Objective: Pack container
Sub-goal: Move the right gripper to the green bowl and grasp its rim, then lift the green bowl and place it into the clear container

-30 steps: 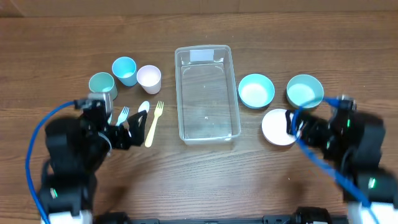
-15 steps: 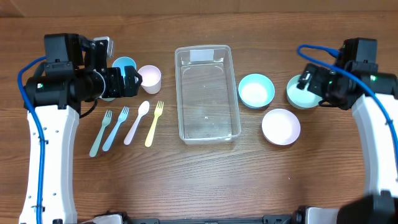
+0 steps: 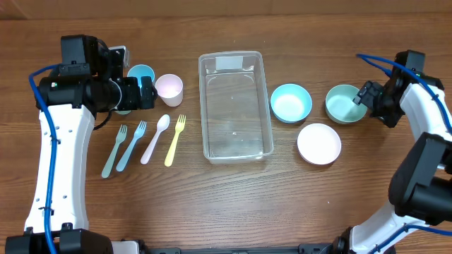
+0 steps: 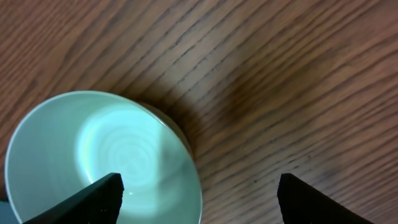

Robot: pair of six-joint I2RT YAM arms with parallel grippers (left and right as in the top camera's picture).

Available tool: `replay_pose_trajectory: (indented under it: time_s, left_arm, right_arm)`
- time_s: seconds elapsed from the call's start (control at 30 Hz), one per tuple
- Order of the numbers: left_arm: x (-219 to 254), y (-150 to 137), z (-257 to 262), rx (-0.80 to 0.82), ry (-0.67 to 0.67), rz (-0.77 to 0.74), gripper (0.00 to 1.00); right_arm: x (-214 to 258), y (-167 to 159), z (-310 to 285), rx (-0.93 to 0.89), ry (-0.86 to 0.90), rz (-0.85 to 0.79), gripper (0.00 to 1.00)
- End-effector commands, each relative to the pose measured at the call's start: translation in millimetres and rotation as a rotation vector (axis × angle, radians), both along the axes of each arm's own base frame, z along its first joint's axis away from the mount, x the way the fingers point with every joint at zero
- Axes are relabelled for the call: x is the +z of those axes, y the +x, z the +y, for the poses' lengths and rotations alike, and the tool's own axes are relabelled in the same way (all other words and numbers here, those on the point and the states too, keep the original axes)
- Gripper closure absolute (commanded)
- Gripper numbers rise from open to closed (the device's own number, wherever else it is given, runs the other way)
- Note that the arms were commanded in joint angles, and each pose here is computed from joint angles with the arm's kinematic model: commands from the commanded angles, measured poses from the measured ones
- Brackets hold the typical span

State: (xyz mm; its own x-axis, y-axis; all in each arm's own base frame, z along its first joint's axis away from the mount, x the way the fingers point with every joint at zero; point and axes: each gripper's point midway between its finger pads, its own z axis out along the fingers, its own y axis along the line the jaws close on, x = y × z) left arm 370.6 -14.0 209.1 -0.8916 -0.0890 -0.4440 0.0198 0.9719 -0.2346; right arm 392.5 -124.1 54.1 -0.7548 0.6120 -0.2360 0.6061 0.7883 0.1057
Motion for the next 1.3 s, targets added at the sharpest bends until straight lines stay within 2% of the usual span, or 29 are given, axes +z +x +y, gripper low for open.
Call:
replay_pose_trajectory:
  time_s: [0.0, 0.1, 0.13, 0.17, 0.2, 0.27, 0.33, 0.37, 0.5, 0.63, 0.77, 0.8, 0.87, 0.97, 1.07, 1.2, 1.27]
  left_arm:
    - [8, 5, 1, -0.019, 0.016, -0.029, 0.00]
    - [8, 5, 0, -0.019, 0.016, -0.029, 0.00]
    - [8, 5, 1, -0.019, 0.016, -0.029, 0.00]
    - [8, 5, 0, -0.019, 0.016, -0.029, 0.00]
    - [8, 5, 0, -0.019, 0.016, -0.029, 0.00]
    - [8, 5, 1, -0.019, 0.016, -0.029, 0.00]
    - [8, 5, 1, -0.019, 0.016, -0.029, 0.00]
    - [8, 5, 1, -0.019, 0.016, -0.029, 0.00]
    - [8, 5, 0, -0.019, 0.016, -0.029, 0.00]
    - [8, 5, 1, -0.019, 0.016, -0.029, 0.00]
    - [8, 5, 1, -0.019, 0.016, -0.029, 0.00]
    - [8, 5, 1, -0.019, 0.016, -0.029, 0.00]
    - [8, 5, 0, -0.019, 0.016, -0.029, 0.00]
    - [8, 5, 1, -0.019, 0.016, -0.029, 0.00]
    - [8, 5, 1, -0.019, 0.016, -0.029, 0.00]
    - [8, 5, 1, -0.019, 0.016, -0.029, 0.00]
    - [8, 5, 1, -0.019, 0.016, -0.029, 0.00]
  right_arm:
    - [-9, 6, 0, 0.002, 0.008, 0.012, 0.19]
    - [-16, 6, 0, 0.003, 0.013, 0.026, 0.29]
    - [-18, 6, 0, 0.004, 0.013, 0.029, 0.40]
    - [-20, 6, 0, 0.003, 0.014, 0.033, 0.55]
    - [-22, 5, 1, 0.003, 0.016, 0.037, 0.60]
    - [-29, 2, 2, -0.001, 0.024, 0.059, 0.61]
    - [-33, 0, 1, -0.017, 0.022, 0.074, 0.87]
    - [-33, -4, -6, -0.061, -0.012, 0.092, 0.96]
    - [-12, -13, -33, -0.161, -0.155, 0.110, 0.96]
    - [51, 5, -30, -0.168, -0.152, -0.024, 0.96]
    - [142, 36, 49, 0.017, 0.056, -0.240, 0.96]
    - [171, 43, 94, 0.138, 0.118, -0.306, 0.96]
    - [188, 45, 145, 0.258, 0.153, -0.343, 0.96]
    - [185, 40, 226, 0.440, 0.167, -0.334, 0.96]
    - [167, 37, 280, 0.555, 0.115, -0.312, 0.96]
    - [120, 39, 311, 0.600, 0.005, -0.229, 0.96]
    - [93, 49, 321, 0.603, 0.013, -0.204, 0.96]
